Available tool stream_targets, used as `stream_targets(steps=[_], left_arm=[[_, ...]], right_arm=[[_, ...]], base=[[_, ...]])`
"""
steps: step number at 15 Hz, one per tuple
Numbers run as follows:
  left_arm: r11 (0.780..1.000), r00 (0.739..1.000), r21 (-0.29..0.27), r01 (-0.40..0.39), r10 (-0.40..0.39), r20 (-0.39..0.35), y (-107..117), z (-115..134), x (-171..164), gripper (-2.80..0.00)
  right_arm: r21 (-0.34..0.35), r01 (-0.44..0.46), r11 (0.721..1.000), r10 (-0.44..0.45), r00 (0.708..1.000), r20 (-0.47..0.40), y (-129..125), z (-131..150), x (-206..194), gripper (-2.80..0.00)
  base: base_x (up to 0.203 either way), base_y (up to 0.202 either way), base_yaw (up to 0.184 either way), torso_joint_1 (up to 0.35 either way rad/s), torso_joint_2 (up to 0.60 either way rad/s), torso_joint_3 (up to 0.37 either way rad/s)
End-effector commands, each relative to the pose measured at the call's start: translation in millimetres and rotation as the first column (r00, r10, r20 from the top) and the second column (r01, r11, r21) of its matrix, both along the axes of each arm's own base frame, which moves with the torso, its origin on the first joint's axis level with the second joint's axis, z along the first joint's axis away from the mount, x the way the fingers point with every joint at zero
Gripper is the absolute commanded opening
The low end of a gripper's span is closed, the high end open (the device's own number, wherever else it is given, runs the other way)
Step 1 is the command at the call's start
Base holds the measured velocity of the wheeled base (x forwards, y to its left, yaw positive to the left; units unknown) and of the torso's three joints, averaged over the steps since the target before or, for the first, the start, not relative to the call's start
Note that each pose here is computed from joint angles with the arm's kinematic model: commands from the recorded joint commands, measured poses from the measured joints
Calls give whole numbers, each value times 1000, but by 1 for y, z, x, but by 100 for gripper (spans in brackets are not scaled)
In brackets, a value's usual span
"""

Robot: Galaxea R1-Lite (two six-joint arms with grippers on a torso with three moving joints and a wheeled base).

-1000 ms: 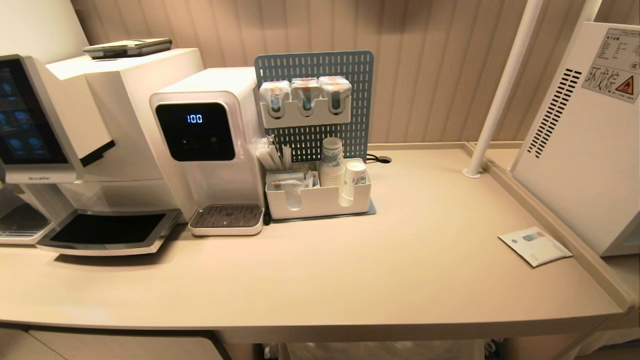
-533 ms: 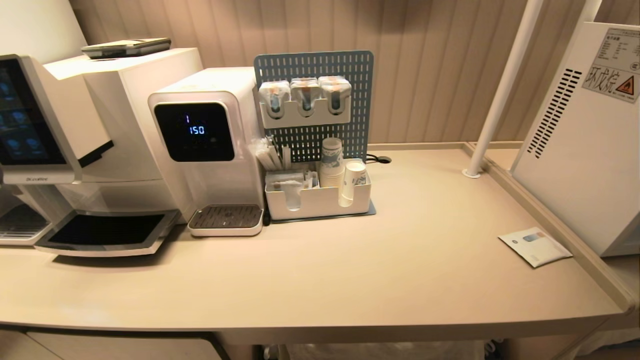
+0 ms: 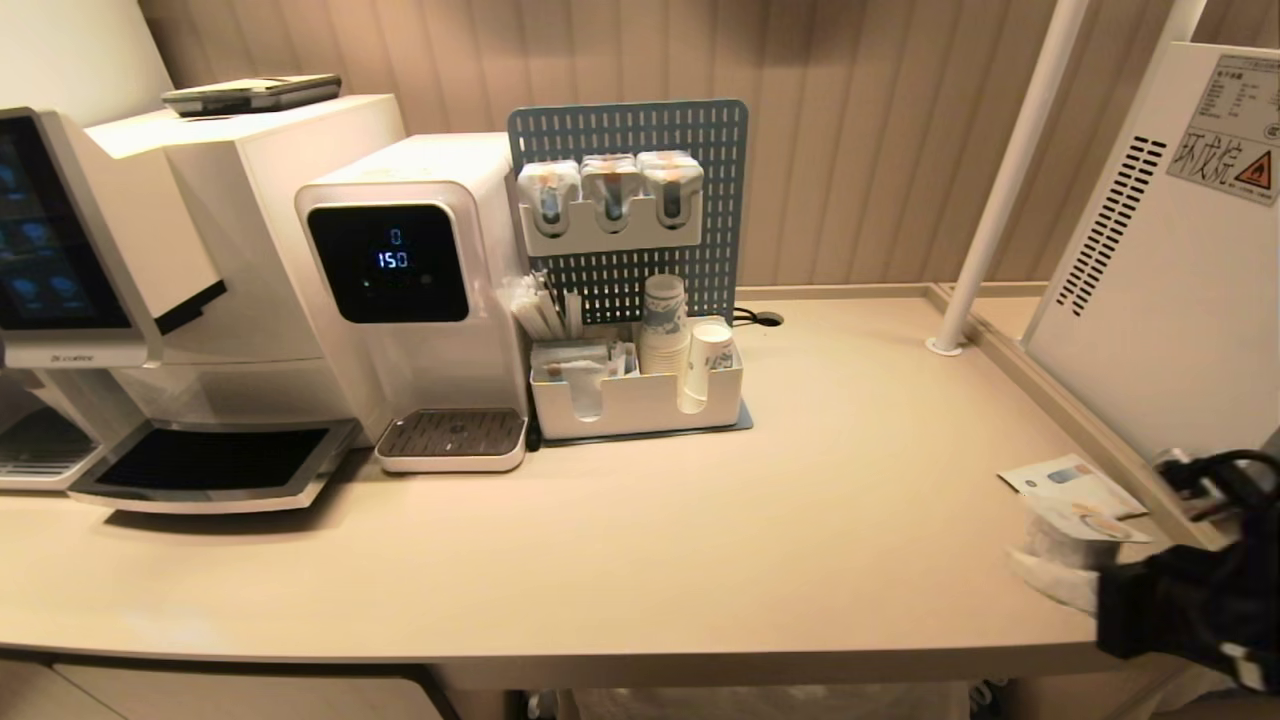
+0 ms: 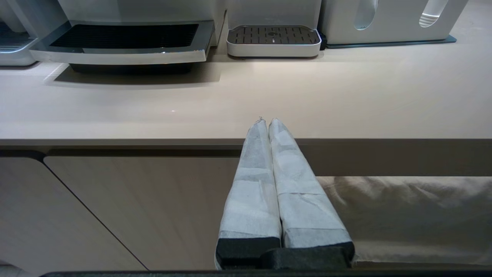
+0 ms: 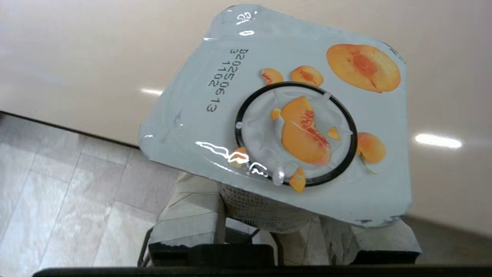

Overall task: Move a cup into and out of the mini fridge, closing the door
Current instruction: Place the yoghurt on the table

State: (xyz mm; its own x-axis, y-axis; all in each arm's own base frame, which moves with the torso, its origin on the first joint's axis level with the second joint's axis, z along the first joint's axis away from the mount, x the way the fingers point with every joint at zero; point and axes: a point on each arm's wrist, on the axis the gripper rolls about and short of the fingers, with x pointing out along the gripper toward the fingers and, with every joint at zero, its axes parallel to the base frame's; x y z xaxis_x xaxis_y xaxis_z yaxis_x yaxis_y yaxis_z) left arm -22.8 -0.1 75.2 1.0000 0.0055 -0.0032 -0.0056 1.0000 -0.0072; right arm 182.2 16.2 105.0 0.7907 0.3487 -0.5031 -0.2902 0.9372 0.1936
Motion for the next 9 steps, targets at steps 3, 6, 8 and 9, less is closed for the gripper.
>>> stream_targets(steps=[3, 6, 8, 9], left_arm=[[1000, 1000, 0, -1, 1, -1, 0, 0, 0, -280], [1000, 1000, 0, -1, 1, -1, 0, 0, 0, -280], [1000, 1000, 0, -1, 1, -1, 0, 0, 0, -280], [1000, 1000, 0, -1, 1, -1, 0, 0, 0, -280]], right_arm=[[-69, -173, 983, 166, 982, -89, 39, -121, 74, -280], [-183, -232, 955, 247, 966, 69, 85, -135, 100, -280], [-213, -208, 955, 251, 946, 204, 110, -108, 120, -280], [-222, -190, 956, 243, 939, 242, 119, -97, 128, -280]], base=[[0, 0, 0, 0, 0, 0], [0, 0, 0, 0, 0, 0], [0, 0, 0, 0, 0, 0], [0, 0, 0, 0, 0, 0]])
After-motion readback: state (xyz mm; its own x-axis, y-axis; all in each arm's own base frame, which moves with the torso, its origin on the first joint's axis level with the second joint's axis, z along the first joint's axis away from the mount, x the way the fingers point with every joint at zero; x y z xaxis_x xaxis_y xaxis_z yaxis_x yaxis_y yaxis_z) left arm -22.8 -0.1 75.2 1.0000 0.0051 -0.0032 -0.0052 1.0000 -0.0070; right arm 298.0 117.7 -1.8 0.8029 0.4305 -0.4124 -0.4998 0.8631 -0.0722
